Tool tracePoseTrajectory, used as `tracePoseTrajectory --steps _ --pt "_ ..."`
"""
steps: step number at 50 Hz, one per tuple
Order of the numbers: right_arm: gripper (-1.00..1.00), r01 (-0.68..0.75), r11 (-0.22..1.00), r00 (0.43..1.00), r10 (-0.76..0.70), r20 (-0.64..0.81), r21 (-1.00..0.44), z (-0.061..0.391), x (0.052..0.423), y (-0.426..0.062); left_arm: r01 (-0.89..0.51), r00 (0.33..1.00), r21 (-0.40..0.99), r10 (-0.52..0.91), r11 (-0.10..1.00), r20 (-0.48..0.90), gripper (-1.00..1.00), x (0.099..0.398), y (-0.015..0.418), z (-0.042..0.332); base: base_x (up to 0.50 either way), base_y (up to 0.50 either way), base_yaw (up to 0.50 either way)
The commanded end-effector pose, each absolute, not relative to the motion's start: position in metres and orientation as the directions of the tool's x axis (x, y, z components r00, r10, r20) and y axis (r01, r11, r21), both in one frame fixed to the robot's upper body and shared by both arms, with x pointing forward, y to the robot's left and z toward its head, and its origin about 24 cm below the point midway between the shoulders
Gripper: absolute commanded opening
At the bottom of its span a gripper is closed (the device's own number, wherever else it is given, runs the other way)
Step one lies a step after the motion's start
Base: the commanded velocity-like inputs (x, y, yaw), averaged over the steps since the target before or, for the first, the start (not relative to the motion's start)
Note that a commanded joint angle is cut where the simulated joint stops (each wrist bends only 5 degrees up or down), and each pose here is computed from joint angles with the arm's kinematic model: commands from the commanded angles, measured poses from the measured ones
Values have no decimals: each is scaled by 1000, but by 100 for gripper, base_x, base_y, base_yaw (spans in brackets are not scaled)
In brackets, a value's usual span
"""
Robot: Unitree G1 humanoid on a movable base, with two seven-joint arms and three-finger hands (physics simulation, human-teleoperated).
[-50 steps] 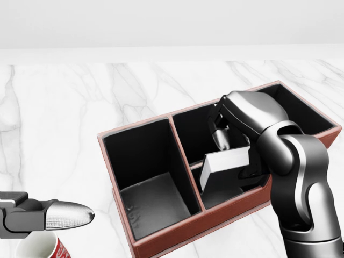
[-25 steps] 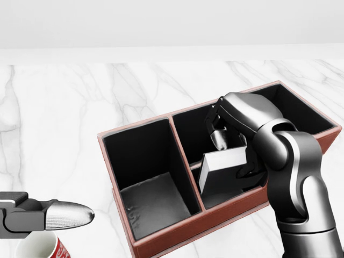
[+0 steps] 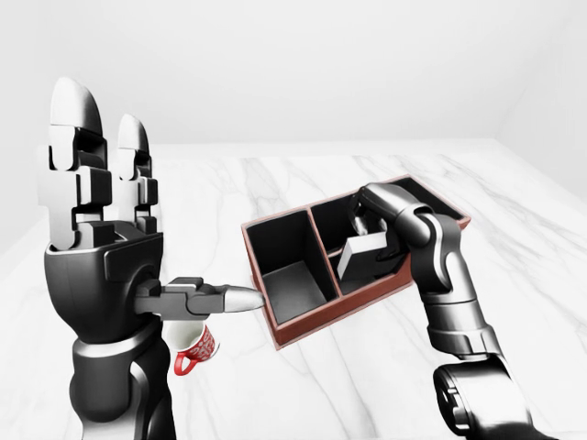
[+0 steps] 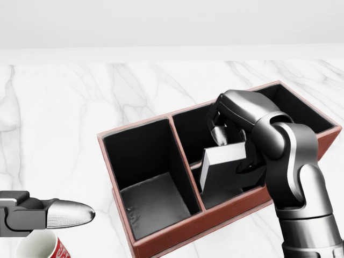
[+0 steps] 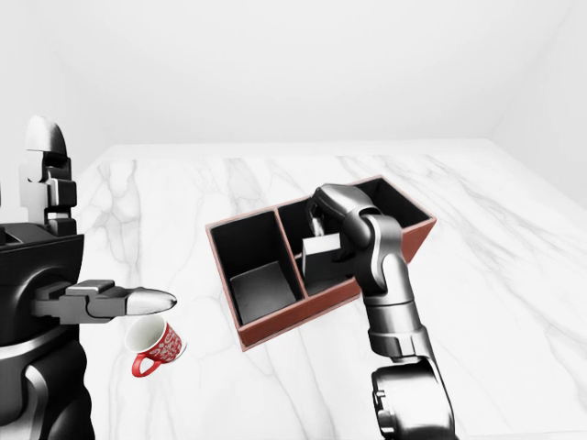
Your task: Pick up the book and place it in the back compartment of the caddy.
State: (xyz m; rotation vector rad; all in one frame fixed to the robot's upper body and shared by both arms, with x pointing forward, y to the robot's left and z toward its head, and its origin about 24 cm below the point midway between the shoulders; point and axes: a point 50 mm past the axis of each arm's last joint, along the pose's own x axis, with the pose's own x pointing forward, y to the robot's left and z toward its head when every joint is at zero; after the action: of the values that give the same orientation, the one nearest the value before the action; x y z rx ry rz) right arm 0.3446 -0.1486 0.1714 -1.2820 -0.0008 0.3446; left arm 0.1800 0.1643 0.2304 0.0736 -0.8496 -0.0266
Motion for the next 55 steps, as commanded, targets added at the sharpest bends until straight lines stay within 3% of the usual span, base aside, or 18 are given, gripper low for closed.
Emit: tracePoseTrajectory --steps 1,55 --pt "-100 -247 239 952 241 -188 -939 178 351 -150 -6 660 76 -53 997 749 100 180 164 230 0 0 0" --pt "-100 -300 256 944 221 -247 -919 168 375 -153 -11 665 84 -56 996 745 100 181 163 230 0 0 0"
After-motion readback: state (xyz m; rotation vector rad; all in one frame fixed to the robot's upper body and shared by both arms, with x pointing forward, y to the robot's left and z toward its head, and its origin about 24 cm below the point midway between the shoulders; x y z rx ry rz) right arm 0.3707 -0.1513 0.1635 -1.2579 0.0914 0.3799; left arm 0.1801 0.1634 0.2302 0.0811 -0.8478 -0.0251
